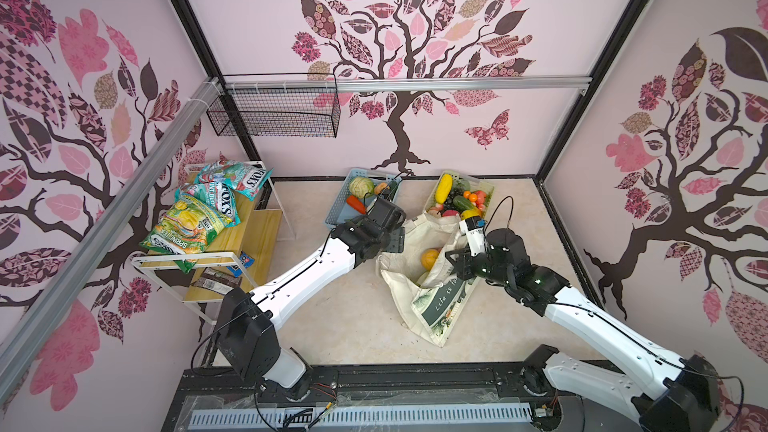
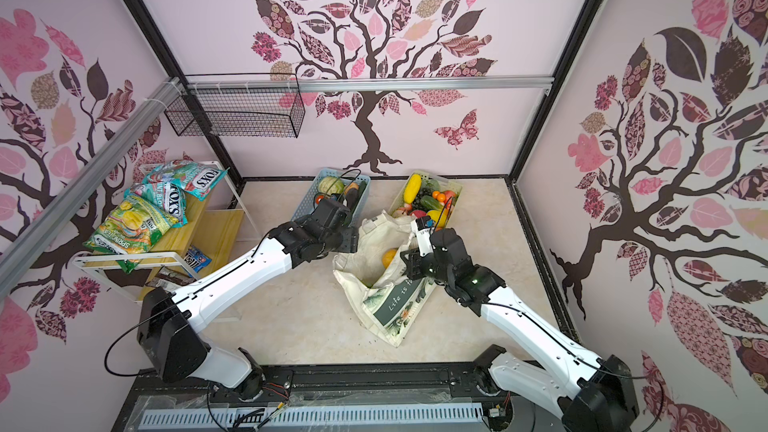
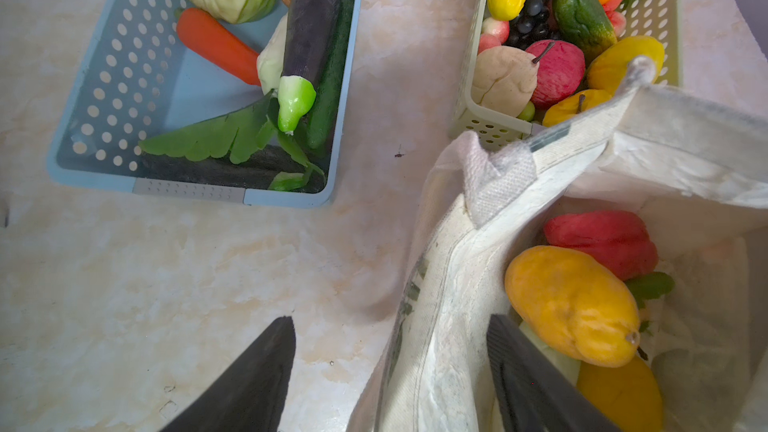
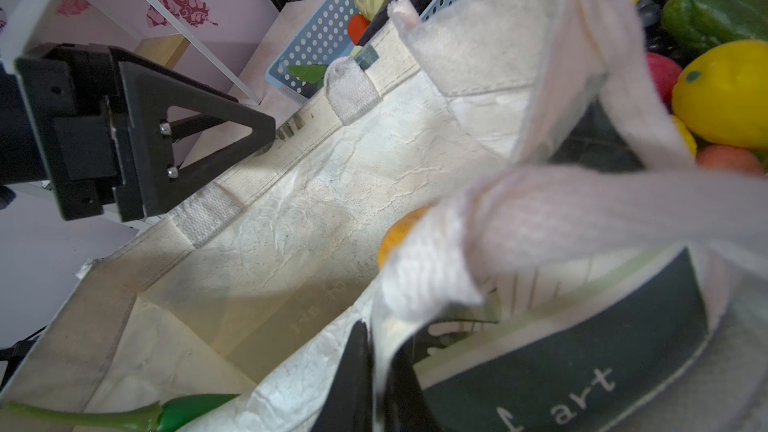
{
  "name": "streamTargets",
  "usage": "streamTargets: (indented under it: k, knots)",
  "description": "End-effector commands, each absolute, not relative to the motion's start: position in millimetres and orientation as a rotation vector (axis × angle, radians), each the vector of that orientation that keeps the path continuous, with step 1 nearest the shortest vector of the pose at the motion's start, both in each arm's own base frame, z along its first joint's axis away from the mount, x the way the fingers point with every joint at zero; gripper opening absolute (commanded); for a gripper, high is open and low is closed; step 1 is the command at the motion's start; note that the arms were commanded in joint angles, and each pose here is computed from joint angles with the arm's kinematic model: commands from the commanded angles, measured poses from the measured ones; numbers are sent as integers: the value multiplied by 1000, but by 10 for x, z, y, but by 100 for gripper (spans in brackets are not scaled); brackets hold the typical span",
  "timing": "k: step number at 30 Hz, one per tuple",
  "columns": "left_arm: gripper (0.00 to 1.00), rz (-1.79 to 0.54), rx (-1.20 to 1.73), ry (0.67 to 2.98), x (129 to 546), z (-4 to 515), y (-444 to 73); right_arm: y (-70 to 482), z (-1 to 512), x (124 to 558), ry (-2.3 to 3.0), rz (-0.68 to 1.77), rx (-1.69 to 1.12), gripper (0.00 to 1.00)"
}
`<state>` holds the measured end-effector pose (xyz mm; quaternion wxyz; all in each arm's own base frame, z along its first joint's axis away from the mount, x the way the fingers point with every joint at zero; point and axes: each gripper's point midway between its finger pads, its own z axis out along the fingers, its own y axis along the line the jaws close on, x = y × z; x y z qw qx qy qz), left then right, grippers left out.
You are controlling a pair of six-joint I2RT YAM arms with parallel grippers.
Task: Place the food into the grocery bag and tie it
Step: 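Move the left gripper to the bag rim nearest it and grasp it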
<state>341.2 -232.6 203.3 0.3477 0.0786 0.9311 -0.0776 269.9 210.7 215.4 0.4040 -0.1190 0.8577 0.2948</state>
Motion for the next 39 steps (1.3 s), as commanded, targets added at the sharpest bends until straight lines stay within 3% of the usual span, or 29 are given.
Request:
streamTargets:
  k: [1, 8, 11, 19, 25, 39]
  knots:
    - [71, -195, 214, 2435, 3395, 1916, -2309, 2096, 2129, 2645, 2179, 755, -296, 11]
    - [49, -234, 202, 2422, 3374, 1931, -2330, 2127, 2142, 2629, 2174, 783, -298, 11]
    - [45, -252, 207, 2425, 3365, 1933, -2351, 2135, 2147, 2633, 2174, 788, -298, 11]
    - [56, -354, 232, 2449, 3339, 1869, -2518, 2155, 2143, 2636, 2175, 800, -298, 11]
    - [55, -359, 230, 2483, 3353, 1710, -2565, 2147, 2161, 2626, 2171, 802, -297, 11]
    - [22, -541, 211, 2469, 3290, 1820, -2699, 2149, 2135, 2619, 2176, 804, -296, 11]
